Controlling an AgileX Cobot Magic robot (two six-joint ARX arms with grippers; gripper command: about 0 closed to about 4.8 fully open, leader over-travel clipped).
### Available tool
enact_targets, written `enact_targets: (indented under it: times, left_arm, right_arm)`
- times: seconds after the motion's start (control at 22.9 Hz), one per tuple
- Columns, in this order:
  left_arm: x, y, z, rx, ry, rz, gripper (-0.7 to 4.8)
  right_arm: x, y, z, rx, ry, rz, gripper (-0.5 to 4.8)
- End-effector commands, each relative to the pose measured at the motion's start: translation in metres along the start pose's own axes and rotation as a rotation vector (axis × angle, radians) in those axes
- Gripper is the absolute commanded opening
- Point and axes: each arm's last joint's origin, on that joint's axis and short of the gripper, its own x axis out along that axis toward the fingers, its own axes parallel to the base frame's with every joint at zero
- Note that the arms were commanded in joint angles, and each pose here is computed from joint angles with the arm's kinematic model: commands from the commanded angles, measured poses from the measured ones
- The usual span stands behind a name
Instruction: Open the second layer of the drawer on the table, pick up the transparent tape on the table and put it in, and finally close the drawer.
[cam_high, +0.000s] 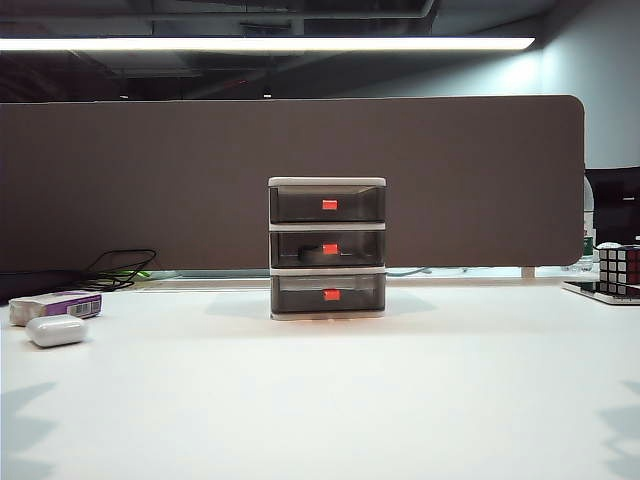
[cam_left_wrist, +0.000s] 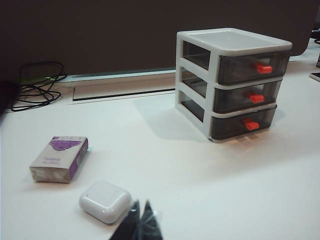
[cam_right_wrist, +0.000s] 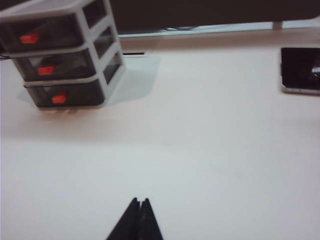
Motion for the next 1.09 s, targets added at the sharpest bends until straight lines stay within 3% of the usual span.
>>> enact_targets:
  times: [0.04, 0.35, 0.52, 0.61, 1.09]
  left_arm:
    - [0.000, 0.004, 0.003, -0.002, -0.022, -0.037, -0.06]
    - [0.001, 0.021, 0.006, -0.028, -0.052, -0.041, -0.06]
    - [-0.001, 0.030, 0.008, -0.014, -0.075, 0.031, -0.06]
    - [-0.001, 0.033, 0.009, -0.011, -0.081, 0.039, -0.06]
    - [-0.002, 0.038, 0.007, -0.020, -0.067, 0.115, -0.05]
  right_arm:
    - [0.000, -0.002, 0.000, -0.009, -0.012, 0.003, -0.05]
    - [0.000, -0.003, 0.007, -0.040, -0.086, -0.002, -0.05]
    - [-0.001, -0.007, 0.008, -0.037, -0.102, -0.155, -0.05]
    - [-0.001, -0.008, 0.009, -0.038, -0.119, -0.176, -0.05]
    - [-0.001, -0.007, 0.010, -0.033, -0.122, -0.171, -0.05]
